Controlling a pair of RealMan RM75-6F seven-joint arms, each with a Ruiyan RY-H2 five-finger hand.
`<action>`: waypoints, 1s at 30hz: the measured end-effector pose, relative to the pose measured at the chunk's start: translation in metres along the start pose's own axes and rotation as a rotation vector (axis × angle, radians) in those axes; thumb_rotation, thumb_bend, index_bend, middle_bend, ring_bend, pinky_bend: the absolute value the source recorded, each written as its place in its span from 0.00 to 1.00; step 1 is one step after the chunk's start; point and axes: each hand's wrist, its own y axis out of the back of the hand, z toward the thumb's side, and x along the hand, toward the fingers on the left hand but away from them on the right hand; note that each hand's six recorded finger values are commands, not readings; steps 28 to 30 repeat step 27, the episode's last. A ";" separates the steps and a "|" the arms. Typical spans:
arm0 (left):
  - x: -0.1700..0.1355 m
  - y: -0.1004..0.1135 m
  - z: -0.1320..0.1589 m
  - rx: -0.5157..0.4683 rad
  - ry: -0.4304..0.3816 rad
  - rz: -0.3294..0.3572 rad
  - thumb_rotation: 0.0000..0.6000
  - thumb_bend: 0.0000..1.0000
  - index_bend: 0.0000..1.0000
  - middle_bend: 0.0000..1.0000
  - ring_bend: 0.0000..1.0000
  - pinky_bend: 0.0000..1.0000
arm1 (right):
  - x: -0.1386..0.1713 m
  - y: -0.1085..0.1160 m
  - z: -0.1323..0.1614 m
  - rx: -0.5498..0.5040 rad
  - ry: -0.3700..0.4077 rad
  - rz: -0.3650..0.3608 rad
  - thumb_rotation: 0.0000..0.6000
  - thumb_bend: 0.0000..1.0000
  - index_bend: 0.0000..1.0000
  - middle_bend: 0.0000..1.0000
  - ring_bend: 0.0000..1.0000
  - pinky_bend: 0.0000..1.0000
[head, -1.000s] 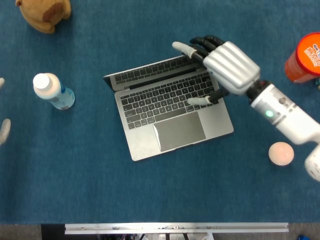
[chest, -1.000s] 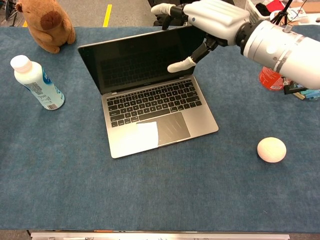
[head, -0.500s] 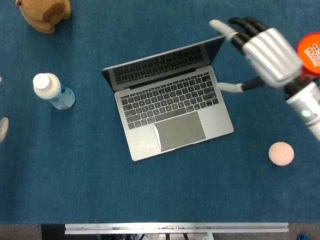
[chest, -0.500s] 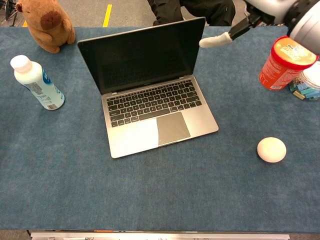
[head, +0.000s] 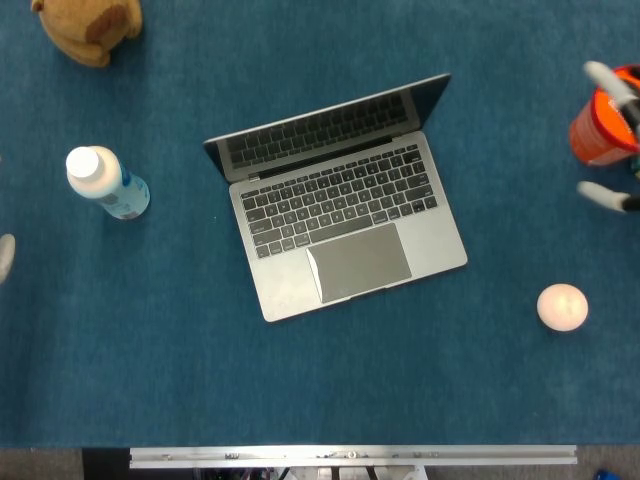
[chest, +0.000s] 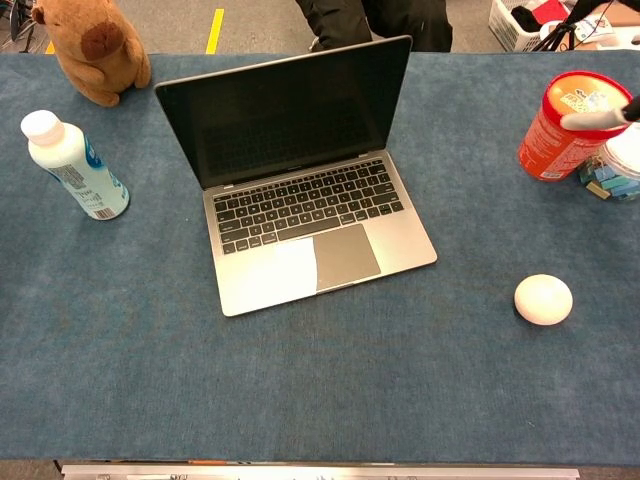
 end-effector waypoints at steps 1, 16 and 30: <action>0.000 0.000 0.000 0.000 -0.002 0.001 1.00 0.38 0.09 0.11 0.07 0.12 | 0.009 0.000 -0.008 0.005 -0.029 -0.006 0.86 0.00 0.00 0.26 0.15 0.19; -0.001 0.001 0.006 -0.011 -0.022 0.008 1.00 0.37 0.09 0.11 0.07 0.12 | 0.089 -0.012 -0.063 -0.008 -0.272 -0.031 0.93 0.00 0.00 0.26 0.15 0.19; 0.000 -0.003 0.006 -0.003 -0.017 -0.011 1.00 0.37 0.09 0.11 0.07 0.12 | 0.094 -0.018 -0.067 -0.021 -0.292 -0.011 0.94 0.00 0.00 0.26 0.15 0.19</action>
